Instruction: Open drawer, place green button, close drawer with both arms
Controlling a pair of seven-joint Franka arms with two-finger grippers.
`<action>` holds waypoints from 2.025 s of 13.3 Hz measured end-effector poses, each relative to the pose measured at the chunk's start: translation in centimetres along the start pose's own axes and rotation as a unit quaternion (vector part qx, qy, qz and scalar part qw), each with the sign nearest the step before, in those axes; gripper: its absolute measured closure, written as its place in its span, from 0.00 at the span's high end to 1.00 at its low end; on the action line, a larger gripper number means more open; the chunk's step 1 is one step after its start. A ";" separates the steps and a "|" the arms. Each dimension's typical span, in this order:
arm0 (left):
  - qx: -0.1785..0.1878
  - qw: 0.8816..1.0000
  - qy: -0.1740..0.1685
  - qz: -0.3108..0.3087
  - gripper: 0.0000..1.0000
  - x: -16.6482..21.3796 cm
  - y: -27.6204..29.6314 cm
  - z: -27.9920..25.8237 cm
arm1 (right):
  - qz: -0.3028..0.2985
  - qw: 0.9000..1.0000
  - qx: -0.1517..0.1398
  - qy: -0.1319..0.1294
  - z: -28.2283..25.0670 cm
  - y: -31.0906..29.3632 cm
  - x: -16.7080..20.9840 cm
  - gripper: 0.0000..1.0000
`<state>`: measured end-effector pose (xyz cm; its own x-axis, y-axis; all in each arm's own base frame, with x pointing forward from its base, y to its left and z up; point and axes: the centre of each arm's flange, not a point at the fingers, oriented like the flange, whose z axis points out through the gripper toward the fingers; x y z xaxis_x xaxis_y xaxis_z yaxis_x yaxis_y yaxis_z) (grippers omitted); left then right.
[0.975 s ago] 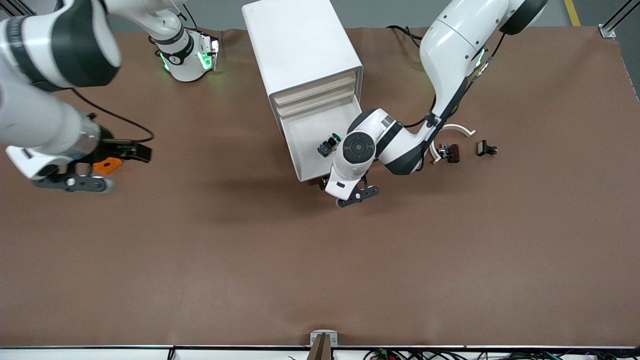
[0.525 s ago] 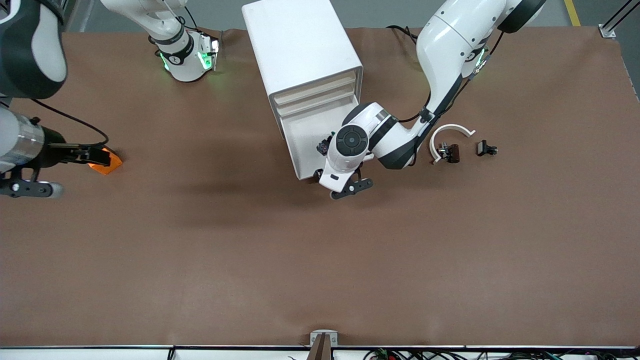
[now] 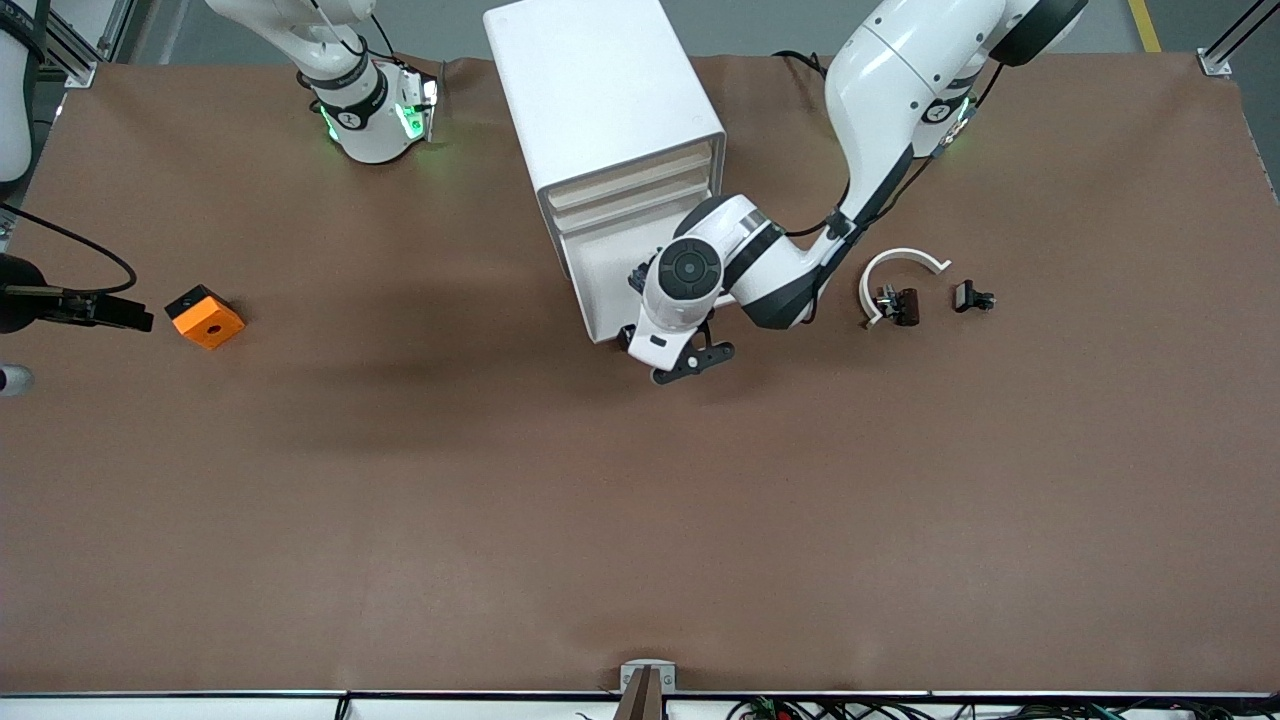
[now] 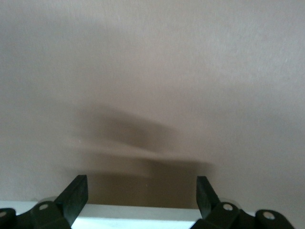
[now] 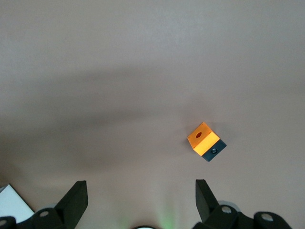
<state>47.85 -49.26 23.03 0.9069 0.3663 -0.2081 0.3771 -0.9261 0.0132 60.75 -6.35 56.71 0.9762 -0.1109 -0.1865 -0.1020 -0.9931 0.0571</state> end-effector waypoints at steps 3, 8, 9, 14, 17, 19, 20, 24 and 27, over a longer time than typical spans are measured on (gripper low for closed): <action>0.002 1.000 -0.013 -0.010 1.00 -2.6 0.6 0.5 | 0.002 1.000 0.001 0.026 -3.9 0.2 -1.0 1.00; 0.013 0.999 -0.033 -0.024 1.00 -6.3 1.2 1.4 | -0.002 1.000 0.009 0.028 -7.1 -0.2 -3.1 1.00; 0.015 0.999 -0.037 -0.024 1.00 -7.1 1.3 1.6 | -0.001 0.999 0.020 0.031 -7.6 -0.4 -3.6 1.00; 0.022 0.998 -0.060 -0.028 1.00 -10.1 1.8 2.7 | 0.022 0.997 0.043 0.066 -9.9 -0.6 -7.2 1.00; 0.020 0.995 -0.085 -0.042 1.00 -10.8 2.0 3.0 | 0.022 0.996 0.046 0.077 -8.9 -0.8 -9.1 1.00; 0.018 0.994 -0.098 -0.050 1.00 -11.1 2.1 2.9 | 0.022 0.996 0.046 0.075 -8.6 -0.9 -9.7 1.00; 0.018 0.993 -0.102 -0.054 1.00 -11.1 2.1 2.9 | 0.022 0.996 0.046 0.075 -8.4 -0.9 -9.8 1.00; 0.016 0.992 -0.113 -0.063 1.00 -11.1 2.1 2.9 | 0.027 0.996 0.046 0.073 -8.2 -1.0 -9.7 1.00; 0.015 0.990 -0.125 -0.069 1.00 -11.4 2.1 3.0 | 0.029 0.996 0.047 0.073 -8.2 -0.9 -9.7 1.00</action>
<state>37.75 -55.70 22.51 0.7711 0.4588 -0.4415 0.4848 -0.8726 -0.0600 52.97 -4.03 66.52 0.9849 -0.1686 -0.0396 -0.1698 -0.9851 -0.0289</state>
